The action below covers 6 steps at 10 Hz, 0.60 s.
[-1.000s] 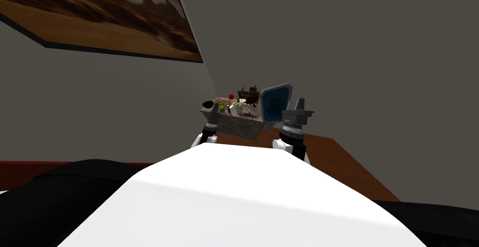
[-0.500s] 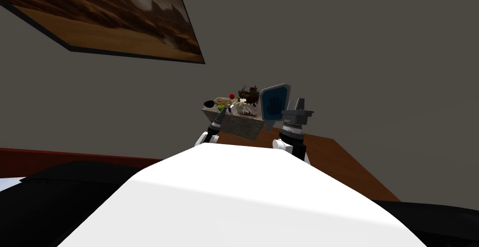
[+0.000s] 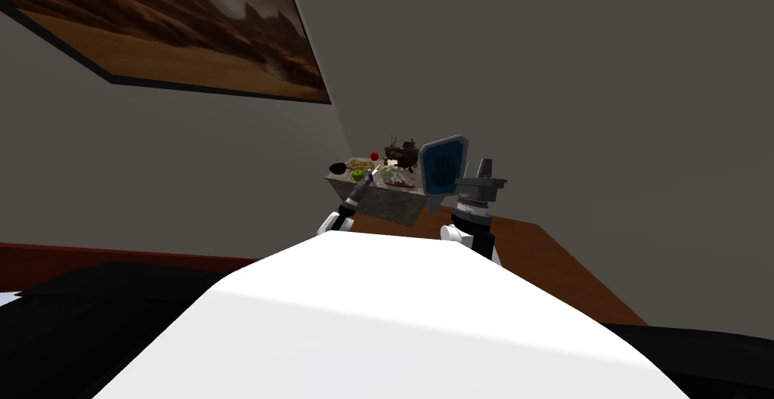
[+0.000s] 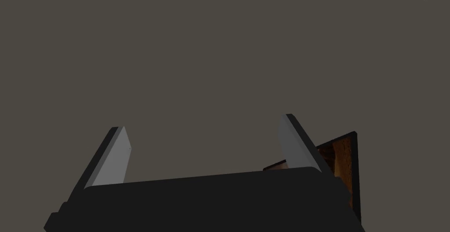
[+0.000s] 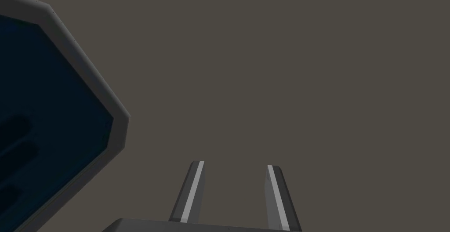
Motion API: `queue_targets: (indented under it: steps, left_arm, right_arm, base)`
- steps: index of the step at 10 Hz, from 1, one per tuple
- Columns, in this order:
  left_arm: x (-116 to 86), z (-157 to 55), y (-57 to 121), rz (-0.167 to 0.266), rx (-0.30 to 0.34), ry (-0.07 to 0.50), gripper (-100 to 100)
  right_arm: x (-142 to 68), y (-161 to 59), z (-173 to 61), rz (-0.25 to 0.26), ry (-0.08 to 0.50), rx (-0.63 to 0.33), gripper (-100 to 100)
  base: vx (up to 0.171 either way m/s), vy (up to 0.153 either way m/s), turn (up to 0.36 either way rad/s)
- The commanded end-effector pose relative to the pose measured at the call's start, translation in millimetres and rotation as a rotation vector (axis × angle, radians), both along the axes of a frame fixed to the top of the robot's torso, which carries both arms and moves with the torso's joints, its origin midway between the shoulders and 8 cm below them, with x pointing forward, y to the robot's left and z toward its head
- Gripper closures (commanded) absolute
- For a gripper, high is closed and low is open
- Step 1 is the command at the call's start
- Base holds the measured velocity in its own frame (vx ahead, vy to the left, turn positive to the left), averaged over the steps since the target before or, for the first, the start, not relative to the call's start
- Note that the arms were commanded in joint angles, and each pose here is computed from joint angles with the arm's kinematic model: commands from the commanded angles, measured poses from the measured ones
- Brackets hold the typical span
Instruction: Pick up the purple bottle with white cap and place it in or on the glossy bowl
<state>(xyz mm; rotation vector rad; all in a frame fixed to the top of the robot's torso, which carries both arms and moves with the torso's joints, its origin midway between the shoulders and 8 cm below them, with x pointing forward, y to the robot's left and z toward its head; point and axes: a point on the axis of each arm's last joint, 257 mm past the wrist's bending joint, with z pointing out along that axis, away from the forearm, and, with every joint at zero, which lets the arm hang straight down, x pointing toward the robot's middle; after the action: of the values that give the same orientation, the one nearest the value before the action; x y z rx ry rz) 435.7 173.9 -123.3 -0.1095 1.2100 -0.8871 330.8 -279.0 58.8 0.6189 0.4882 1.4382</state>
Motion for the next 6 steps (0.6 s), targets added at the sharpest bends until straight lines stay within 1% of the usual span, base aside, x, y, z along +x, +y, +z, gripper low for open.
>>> queue_targets:
  steps: [1, 4, 5, 6]
  left_arm:
    - [8, -21, 4.0, 0.026, 0.088, 0.022, -100]
    - [20, -60, 17.2, 0.07, 0.241, 0.058, -100]
    - [21, -62, 17.8, 0.071, 0.242, 0.063, -100]
    - [24, -75, 23.7, 0.085, 0.29, 0.075, -100]
  right_arm:
    - [0, 0, 0, 0.0, 0.0, 0.0, 0]
    - [0, 0, 0, 0.0, 0.0, 0.0, 0]
    - [0, 0, 0, 0.0, 0.0, 0.0, 0]
    - [0, 0, 0, 0.0, 0.0, 0.0, 0]
  base:
    - [0.043, 0.008, -0.034]
    - [0.064, 0.014, -0.051]
    - [0.055, 0.01, -0.015]
    - [0.054, 0.006, -0.035]
